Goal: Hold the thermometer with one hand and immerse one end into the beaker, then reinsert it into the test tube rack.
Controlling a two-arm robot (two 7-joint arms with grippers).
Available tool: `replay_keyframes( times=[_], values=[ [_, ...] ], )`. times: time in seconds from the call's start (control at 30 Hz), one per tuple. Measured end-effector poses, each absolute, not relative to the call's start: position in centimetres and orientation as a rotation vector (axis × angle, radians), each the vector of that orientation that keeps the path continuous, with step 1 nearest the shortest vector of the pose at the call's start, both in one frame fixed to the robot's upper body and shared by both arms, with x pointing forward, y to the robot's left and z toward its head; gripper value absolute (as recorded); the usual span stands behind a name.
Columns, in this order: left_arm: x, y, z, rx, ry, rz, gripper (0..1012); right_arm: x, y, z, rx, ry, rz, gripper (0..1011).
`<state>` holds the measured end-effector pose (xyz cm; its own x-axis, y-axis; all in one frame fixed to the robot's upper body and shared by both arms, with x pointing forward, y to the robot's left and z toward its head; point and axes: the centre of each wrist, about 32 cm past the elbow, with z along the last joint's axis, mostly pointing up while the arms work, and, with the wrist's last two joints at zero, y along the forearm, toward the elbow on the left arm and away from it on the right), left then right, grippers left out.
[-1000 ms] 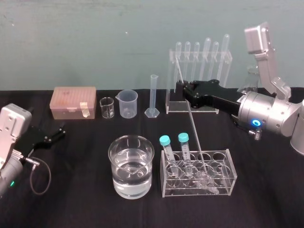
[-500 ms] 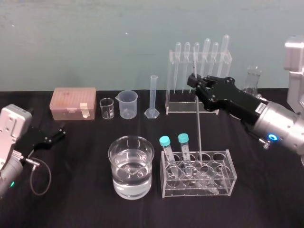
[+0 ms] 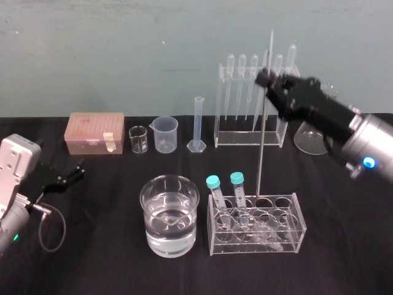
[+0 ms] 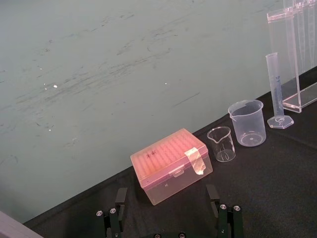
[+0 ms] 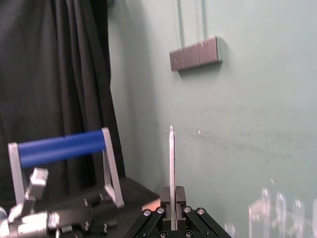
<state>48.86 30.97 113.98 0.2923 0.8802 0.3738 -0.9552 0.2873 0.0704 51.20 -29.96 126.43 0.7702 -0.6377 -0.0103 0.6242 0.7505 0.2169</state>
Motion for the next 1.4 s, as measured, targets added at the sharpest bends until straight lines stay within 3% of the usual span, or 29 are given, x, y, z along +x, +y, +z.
replay_keyframes(
  times=[0.4,0.63,1.0,1.2,1.4],
  values=[
    [48.9,31.0,114.0,0.304,-0.285,1.248,1008,53.8,-29.8,135.2,0.243,-0.136,-0.631,58],
    [48.9,31.0,114.0,0.305,-0.285,1.248,1008,55.4,-27.8,137.6,0.247,-0.167,-0.548,58],
    [48.9,31.0,114.0,0.305,-0.285,1.248,1008,57.2,-21.2,137.0,0.268,-0.103,-0.295,58],
    [48.9,31.0,114.0,0.305,-0.285,1.248,1008,58.4,-18.9,134.8,0.236,-0.045,-0.21,58],
    [48.9,31.0,114.0,0.304,-0.285,1.248,1008,59.3,-18.0,132.0,0.205,0.008,-0.183,58]
  ],
)
